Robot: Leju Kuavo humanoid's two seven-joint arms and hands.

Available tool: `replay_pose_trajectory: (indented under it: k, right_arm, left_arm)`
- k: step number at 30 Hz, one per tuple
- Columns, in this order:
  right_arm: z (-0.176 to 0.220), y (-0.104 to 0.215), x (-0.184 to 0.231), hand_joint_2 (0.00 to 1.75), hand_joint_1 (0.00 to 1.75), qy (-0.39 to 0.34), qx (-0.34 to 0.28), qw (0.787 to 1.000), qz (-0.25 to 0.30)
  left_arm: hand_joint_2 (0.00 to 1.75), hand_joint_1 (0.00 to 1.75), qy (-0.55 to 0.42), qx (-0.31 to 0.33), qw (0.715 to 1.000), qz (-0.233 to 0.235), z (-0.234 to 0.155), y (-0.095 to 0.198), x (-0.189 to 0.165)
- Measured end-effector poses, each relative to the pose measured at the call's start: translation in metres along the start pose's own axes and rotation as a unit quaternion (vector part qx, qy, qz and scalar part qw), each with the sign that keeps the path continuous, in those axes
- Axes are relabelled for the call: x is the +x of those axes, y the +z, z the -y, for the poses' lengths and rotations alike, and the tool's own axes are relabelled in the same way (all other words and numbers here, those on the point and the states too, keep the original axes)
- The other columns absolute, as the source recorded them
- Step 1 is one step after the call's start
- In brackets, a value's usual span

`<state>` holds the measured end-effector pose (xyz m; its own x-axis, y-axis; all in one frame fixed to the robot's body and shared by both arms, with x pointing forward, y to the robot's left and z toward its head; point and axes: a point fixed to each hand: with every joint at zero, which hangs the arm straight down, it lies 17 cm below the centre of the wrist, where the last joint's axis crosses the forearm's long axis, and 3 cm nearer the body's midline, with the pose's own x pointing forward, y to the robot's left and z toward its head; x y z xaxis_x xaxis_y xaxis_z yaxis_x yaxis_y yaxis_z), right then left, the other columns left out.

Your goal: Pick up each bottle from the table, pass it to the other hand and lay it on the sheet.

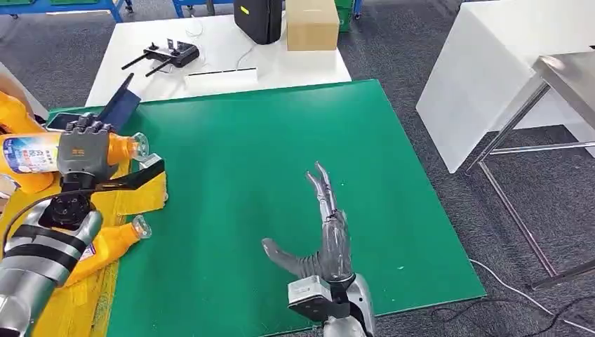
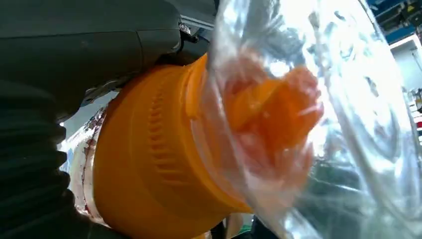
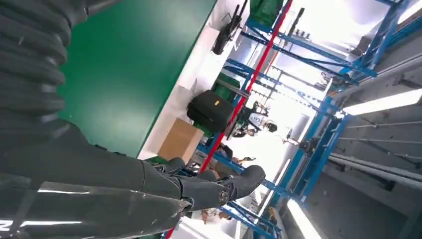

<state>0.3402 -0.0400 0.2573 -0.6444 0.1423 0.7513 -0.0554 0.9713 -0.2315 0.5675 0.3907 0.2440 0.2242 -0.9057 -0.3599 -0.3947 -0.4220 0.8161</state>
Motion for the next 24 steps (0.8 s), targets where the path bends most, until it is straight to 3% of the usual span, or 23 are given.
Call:
replay_pose_trajectory:
  k: [4, 11, 19, 23, 24]
  right_arm:
    - [0.000, 0.000, 0.000, 1.75, 0.00, -0.001, 0.002, 1.000, 0.000]
    - [-0.015, -0.003, 0.007, 1.75, 0.00, -0.006, 0.026, 1.000, 0.011]
    - [-0.044, -0.012, 0.010, 1.75, 0.00, -0.012, 0.056, 0.998, 0.019]
    - [-0.047, -0.010, 0.000, 1.75, 0.00, -0.013, 0.059, 0.998, 0.002]
    - [-0.047, -0.009, -0.002, 1.75, 0.00, -0.012, 0.060, 0.998, -0.001]
  left_arm:
    - [1.75, 1.75, -0.009, -0.013, 1.000, -0.004, 0.008, 0.000, -0.003]
    - [1.75, 1.75, -0.062, -0.115, 0.991, -0.021, 0.062, -0.004, -0.033]
    - [1.75, 1.75, -0.058, -0.238, 0.966, -0.081, 0.145, 0.061, -0.127]
    - [1.75, 1.75, -0.057, -0.303, 0.944, -0.119, 0.173, 0.091, -0.153]
    - [1.75, 1.66, -0.059, -0.320, 0.937, -0.127, 0.179, 0.099, -0.157]
